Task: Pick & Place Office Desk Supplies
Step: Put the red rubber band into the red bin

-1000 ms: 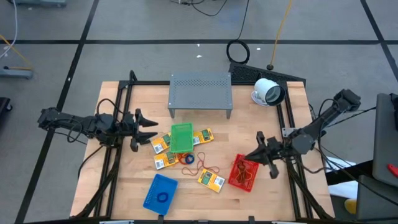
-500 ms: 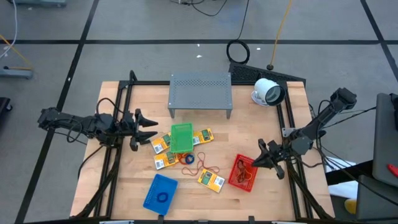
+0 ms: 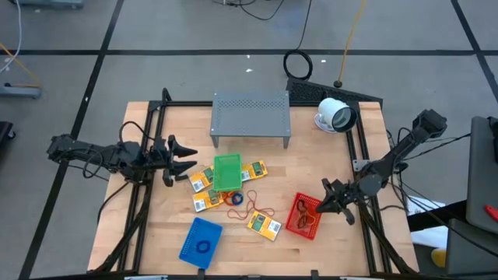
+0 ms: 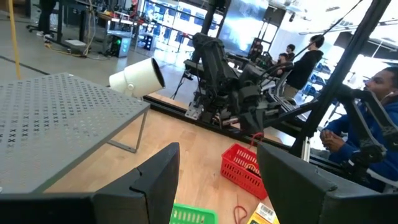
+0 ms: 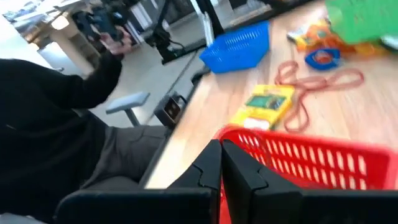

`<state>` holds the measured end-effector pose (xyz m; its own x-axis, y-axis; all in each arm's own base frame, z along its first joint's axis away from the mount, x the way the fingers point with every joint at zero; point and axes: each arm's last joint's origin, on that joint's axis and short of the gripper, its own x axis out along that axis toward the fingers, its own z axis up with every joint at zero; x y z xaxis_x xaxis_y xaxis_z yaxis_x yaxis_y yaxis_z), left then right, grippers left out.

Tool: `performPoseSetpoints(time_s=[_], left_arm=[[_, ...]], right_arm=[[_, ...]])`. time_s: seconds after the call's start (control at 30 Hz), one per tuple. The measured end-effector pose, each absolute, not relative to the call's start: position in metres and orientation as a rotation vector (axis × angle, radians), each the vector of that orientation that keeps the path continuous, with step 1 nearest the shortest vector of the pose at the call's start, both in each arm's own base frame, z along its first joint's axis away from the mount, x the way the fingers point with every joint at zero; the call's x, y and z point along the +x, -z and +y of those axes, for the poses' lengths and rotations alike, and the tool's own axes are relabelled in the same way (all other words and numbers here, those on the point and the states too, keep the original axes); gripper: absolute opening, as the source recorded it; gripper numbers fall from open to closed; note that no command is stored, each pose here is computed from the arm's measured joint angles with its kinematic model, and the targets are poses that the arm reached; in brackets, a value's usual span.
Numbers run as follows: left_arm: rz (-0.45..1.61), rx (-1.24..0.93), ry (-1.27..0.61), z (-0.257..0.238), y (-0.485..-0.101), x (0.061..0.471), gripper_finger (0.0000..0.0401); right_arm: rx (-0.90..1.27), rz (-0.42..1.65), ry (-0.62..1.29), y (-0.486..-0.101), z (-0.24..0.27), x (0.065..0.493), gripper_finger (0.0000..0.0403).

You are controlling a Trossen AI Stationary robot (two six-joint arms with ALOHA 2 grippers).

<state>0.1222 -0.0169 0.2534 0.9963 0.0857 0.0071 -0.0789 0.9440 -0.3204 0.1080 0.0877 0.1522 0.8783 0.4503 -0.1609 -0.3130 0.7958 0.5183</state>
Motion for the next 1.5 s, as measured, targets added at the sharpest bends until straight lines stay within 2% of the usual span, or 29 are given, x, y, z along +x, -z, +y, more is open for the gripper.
performPoseSetpoints(time_s=[0.93,1.5], left_arm=[[-0.023,-0.319,-0.085,-0.017,-0.254,0.122,0.0225],[-0.02,-0.314,-0.085,-0.017,-0.253,0.122,0.0225]], right_arm=[[0.599,0.442,-0.33,-0.134,0.091,0.112,0.0002],[0.627,0.435,-0.301,-0.134,0.09,0.112,0.0116]])
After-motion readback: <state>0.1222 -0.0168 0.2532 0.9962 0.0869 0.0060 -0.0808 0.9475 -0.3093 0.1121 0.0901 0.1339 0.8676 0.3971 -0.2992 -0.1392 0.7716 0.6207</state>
